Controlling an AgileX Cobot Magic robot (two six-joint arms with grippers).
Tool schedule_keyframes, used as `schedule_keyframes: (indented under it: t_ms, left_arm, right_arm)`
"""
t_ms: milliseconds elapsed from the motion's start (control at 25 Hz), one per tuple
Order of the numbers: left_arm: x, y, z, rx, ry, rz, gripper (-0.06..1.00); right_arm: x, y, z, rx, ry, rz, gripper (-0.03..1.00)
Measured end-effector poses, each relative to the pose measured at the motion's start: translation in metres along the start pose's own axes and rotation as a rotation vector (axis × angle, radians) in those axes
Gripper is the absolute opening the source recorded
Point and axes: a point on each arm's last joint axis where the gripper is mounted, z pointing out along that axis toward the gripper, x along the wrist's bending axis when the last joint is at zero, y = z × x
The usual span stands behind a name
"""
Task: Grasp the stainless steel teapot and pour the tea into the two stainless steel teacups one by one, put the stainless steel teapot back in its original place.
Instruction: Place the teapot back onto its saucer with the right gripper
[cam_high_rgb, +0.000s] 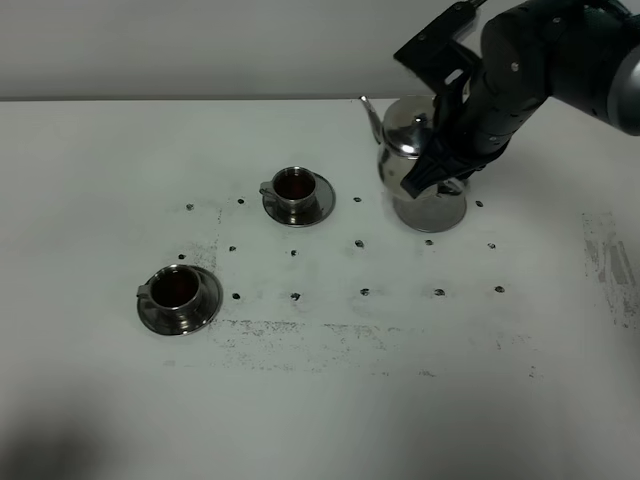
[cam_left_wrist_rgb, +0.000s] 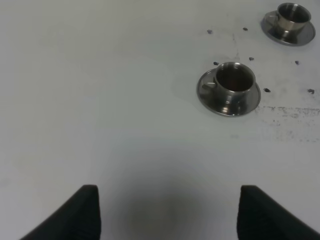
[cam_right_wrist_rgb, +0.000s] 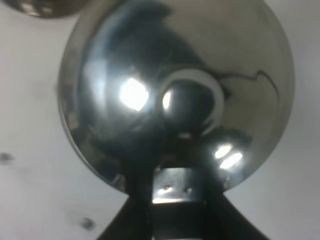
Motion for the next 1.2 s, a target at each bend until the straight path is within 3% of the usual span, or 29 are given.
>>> schedule_keyframes:
  t_ms: [240, 600, 1200]
  left_arm:
    - [0.0, 0.0, 0.0, 0.0, 0.0, 0.0, 0.56]
    - [0.0, 0.0, 0.0, 0.0, 0.0, 0.0, 0.56]
    - [0.0, 0.0, 0.0, 0.0, 0.0, 0.0, 0.56]
  right_arm:
    - [-0.028, -0.011, 0.012, 0.031, -0.012, 0.079, 0.2]
    - [-0.024, -0.012, 0.051, 0.05, 0.027, 0.098, 0.2]
    - [-0.024, -0.016, 0.076, 0.067, 0.034, 0.106, 0.2]
